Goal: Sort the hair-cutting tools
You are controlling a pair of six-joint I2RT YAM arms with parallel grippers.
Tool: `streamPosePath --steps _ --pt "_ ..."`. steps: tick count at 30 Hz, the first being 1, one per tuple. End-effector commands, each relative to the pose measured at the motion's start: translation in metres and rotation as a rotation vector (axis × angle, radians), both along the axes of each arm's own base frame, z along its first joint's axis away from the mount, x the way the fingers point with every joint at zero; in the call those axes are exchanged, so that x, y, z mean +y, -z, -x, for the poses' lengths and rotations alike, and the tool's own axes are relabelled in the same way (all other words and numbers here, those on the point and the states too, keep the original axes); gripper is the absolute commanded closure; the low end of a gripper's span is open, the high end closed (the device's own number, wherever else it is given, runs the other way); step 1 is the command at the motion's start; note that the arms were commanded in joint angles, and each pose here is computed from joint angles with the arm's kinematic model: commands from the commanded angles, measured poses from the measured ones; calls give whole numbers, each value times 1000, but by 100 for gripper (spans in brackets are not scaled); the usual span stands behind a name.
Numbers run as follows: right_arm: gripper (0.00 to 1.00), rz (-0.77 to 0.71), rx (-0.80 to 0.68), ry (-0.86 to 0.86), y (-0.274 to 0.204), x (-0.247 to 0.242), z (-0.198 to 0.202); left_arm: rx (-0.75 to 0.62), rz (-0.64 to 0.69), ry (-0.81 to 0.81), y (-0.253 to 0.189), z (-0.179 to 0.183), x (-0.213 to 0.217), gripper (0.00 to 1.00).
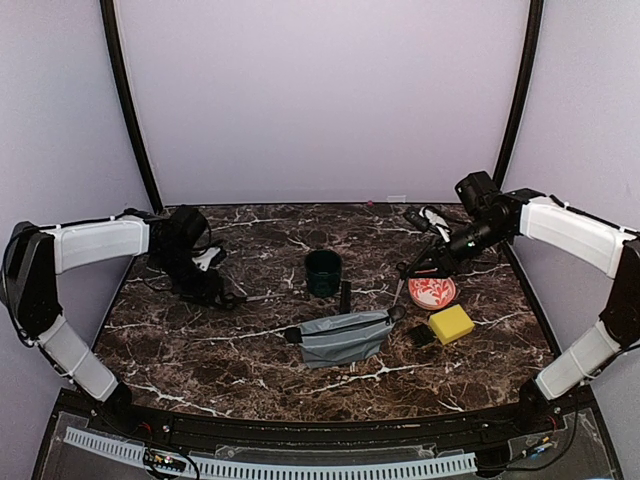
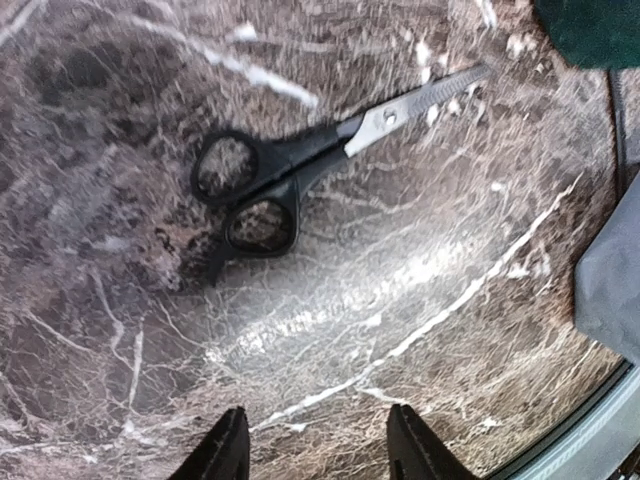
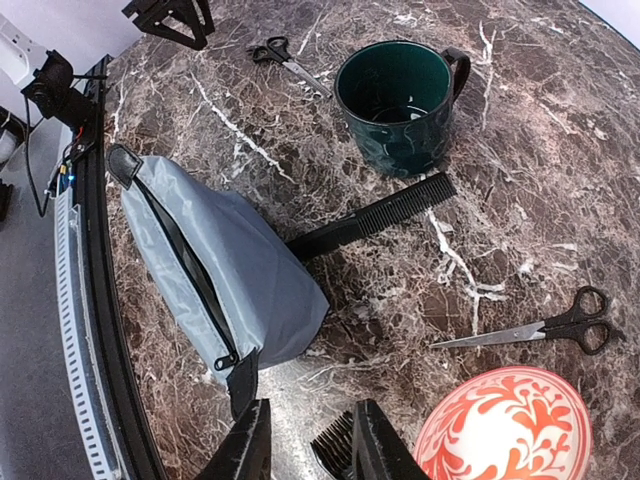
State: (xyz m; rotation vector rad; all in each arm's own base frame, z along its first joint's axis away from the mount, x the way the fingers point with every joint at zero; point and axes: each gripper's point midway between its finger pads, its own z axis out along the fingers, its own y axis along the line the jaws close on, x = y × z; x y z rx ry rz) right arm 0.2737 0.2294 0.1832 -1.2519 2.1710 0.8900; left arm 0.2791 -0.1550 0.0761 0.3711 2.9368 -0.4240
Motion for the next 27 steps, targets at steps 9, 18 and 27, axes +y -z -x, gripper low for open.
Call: streamPosePath --steps 9,18,27 --pt "72 -40 -40 -4 -10 -6 25 -296 24 449 -38 -66 -37 51" --pt "72 -45 -76 9 -11 -11 30 -273 -19 721 -1 -71 -54 52" --pt "72 -35 -69 16 -3 -13 31 -175 -77 766 39 -69 -51 59"
